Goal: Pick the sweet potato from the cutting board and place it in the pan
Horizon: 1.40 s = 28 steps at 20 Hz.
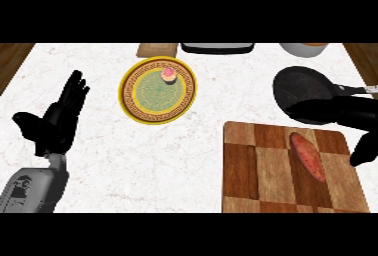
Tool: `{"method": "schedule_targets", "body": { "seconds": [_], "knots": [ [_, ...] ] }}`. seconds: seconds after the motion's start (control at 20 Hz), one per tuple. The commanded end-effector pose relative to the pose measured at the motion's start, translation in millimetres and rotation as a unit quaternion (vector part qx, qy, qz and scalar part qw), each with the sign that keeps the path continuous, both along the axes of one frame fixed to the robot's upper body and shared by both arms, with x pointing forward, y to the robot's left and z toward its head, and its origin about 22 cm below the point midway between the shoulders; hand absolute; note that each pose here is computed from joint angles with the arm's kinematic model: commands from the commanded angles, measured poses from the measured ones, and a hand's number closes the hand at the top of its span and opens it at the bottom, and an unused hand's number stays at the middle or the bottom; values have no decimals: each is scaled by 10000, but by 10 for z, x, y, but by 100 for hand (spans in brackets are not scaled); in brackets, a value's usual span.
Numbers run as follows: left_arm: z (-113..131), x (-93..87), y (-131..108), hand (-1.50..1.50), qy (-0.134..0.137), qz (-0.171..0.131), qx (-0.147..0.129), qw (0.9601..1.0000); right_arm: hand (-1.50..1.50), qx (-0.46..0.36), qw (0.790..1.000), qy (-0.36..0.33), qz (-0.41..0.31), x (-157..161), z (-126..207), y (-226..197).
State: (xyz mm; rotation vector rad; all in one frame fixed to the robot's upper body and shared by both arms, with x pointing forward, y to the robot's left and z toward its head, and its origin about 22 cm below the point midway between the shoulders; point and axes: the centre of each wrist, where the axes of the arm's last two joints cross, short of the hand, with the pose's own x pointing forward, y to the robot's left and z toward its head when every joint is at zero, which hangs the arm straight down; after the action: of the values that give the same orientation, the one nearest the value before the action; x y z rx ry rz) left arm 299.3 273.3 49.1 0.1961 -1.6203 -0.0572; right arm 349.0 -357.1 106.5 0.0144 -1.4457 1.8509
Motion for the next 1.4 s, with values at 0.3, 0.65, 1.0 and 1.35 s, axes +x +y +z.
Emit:
{"method": "schedule_targets", "body": {
  "seconds": [0.3,0.65,1.0,1.35],
  "knots": [
    [304,33,117,0,-41,119,-25,9999,-150,-826,9956,-11,436,-82,-175,50],
    [-37,-61,-40,0,41,-12,1,10000,-150,-1016,9938,86,433,122,-312,279],
    [-123,2,28,0,82,24,-19,10000,-150,-1232,9910,-104,507,87,-440,291],
    [-131,-20,-155,0,41,25,1,10000,-150,-1478,9870,30,630,-161,-752,256]
  ]
}}
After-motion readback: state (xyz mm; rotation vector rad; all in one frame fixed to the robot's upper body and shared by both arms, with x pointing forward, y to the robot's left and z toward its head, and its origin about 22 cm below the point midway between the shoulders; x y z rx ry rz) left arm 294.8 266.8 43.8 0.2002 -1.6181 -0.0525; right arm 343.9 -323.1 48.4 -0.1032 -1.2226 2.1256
